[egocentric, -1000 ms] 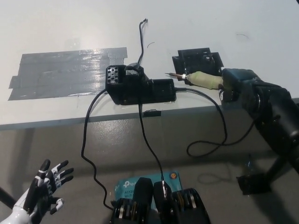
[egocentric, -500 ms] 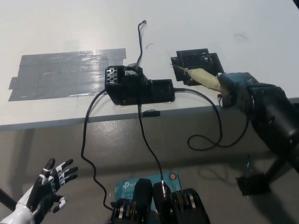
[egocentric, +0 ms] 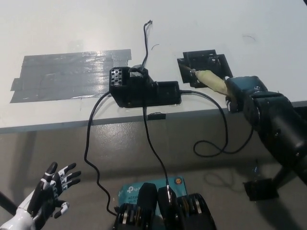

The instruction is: The robot uses its right hand to grab and lift the soldering gun kept on the middle of the table and puts it in its base

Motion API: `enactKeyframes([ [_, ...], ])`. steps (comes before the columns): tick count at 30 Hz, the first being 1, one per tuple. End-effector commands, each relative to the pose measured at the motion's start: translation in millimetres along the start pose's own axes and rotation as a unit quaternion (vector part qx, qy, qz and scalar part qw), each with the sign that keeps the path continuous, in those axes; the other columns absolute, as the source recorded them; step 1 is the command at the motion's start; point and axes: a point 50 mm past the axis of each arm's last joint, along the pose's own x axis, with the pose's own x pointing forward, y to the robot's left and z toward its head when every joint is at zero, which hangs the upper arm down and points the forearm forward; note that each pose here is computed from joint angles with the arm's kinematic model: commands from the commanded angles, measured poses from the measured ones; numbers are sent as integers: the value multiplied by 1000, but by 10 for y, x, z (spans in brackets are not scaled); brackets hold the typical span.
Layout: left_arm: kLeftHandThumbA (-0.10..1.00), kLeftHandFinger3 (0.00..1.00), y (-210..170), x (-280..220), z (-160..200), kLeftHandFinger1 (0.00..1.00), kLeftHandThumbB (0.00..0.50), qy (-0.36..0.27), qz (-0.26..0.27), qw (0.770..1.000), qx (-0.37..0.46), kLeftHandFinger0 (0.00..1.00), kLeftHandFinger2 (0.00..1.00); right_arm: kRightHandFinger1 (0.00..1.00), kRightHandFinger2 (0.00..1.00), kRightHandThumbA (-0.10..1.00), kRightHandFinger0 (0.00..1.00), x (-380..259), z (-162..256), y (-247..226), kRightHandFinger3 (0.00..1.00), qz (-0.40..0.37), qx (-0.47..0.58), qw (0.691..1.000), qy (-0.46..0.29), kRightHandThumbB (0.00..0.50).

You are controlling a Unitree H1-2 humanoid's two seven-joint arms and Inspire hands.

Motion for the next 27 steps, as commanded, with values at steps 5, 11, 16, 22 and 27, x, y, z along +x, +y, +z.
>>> enactKeyframes([
  [5,1000,1000,37,-3,109,1000,231,-25,-13,999,24,867,1000,57,248,-100,20,86,-185,504,695,16,-40,998,46,112],
  [11,1000,1000,7,7,114,1000,217,-23,-18,999,20,884,1000,377,509,-100,76,91,-259,631,931,42,-86,992,80,144],
  [16,1000,1000,14,11,126,1000,178,-22,-20,999,29,954,1000,419,614,13,7,49,-378,730,1000,48,-115,988,97,0],
  [22,1000,1000,49,29,132,1000,205,-24,-23,999,28,966,1000,448,738,62,10,35,-465,793,918,40,-117,988,97,0],
  [27,1000,1000,43,27,131,1000,201,-21,-22,999,39,983,1000,418,707,222,1,28,-476,752,588,14,-87,992,95,0],
])
